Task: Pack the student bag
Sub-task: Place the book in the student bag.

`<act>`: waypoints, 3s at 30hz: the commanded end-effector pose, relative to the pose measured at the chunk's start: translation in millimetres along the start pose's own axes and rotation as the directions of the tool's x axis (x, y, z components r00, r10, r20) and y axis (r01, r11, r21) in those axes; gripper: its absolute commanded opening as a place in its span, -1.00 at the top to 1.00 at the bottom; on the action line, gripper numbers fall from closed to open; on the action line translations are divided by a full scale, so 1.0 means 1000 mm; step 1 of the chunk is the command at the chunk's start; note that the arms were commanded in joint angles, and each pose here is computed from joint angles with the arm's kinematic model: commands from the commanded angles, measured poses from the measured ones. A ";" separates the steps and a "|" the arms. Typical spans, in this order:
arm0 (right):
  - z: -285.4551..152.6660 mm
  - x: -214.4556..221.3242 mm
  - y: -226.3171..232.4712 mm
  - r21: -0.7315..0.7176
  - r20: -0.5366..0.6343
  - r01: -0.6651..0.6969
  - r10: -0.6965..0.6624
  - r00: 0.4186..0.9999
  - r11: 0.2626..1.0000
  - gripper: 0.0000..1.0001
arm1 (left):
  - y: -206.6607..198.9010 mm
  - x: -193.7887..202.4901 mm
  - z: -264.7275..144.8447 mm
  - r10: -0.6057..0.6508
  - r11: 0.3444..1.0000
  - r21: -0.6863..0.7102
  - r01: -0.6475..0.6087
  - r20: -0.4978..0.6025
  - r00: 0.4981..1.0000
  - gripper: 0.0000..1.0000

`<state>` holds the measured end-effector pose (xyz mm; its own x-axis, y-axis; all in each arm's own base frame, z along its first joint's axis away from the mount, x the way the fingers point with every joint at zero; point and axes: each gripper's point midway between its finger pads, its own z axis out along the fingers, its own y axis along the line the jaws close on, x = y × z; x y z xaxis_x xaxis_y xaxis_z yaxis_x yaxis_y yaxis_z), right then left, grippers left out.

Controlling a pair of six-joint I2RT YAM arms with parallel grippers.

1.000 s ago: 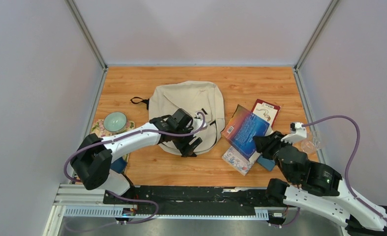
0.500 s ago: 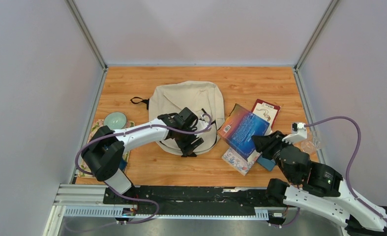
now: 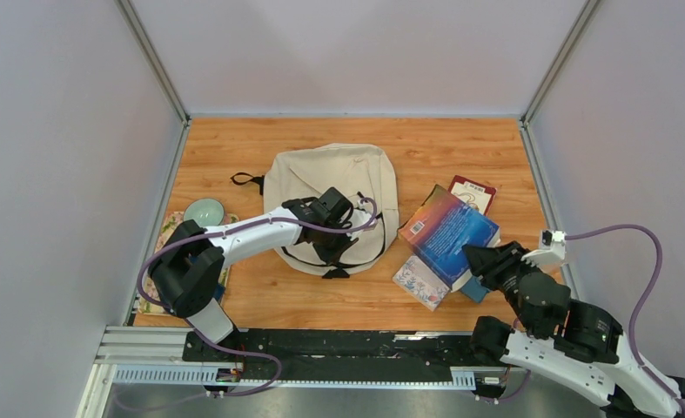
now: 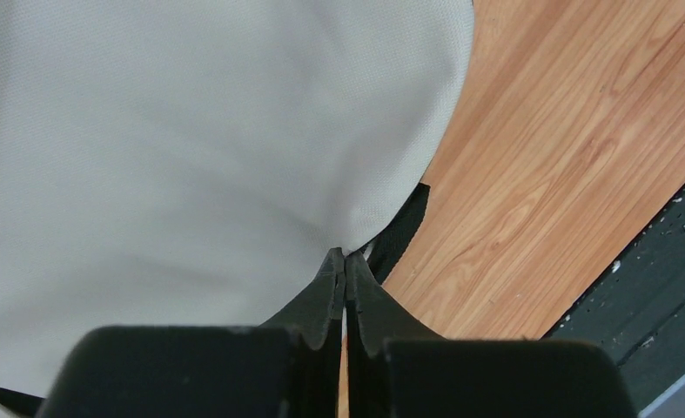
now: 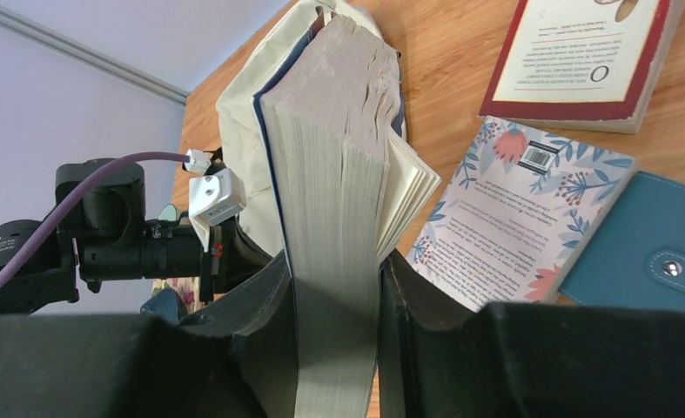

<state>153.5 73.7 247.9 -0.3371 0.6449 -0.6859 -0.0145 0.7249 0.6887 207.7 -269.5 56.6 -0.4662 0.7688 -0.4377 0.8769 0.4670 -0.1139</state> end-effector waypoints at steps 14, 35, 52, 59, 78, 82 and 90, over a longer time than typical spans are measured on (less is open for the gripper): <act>-0.002 -0.009 0.012 -0.083 0.035 -0.290 0.293 0.955 0.954 1.00 | 0.023 -0.111 -0.088 -0.157 0.967 -0.125 0.221 0.388 0.908 1.00; 0.037 0.050 0.069 -0.211 -0.155 -0.626 0.607 0.780 0.751 1.00 | 0.022 -0.145 -0.158 -0.288 0.905 -0.013 0.425 0.717 0.634 1.00; 0.079 0.065 0.091 -0.125 -0.102 -0.752 0.745 0.659 0.648 1.00 | -0.001 -0.159 -0.175 -0.301 0.922 0.077 0.379 0.759 0.577 1.00; 0.104 0.067 0.096 -0.180 -0.082 -0.770 0.771 0.632 0.612 1.00 | -0.012 -0.165 -0.180 -0.321 0.927 0.130 0.351 0.759 0.566 1.00; 0.173 0.058 0.135 -0.302 -0.085 -0.610 0.617 0.782 0.732 1.00 | -0.040 -0.164 -0.188 -0.263 0.964 0.174 0.199 0.708 0.656 1.00; 0.195 0.099 0.115 -0.212 -0.130 -0.614 0.601 0.789 0.760 1.00 | -0.049 -0.166 -0.186 -0.300 0.954 0.234 0.189 0.701 0.648 1.00; 0.208 0.174 0.080 -0.053 -0.242 -0.634 0.606 0.758 0.771 0.27 | -0.043 -0.148 -0.158 -0.348 0.937 0.235 0.257 0.655 0.671 1.00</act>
<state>289.4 267.0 94.8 -0.4607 0.8685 -0.1829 0.2280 0.3149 0.9213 228.4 -325.1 247.7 -0.5600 0.1247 -0.8190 0.7026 0.5953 -0.3898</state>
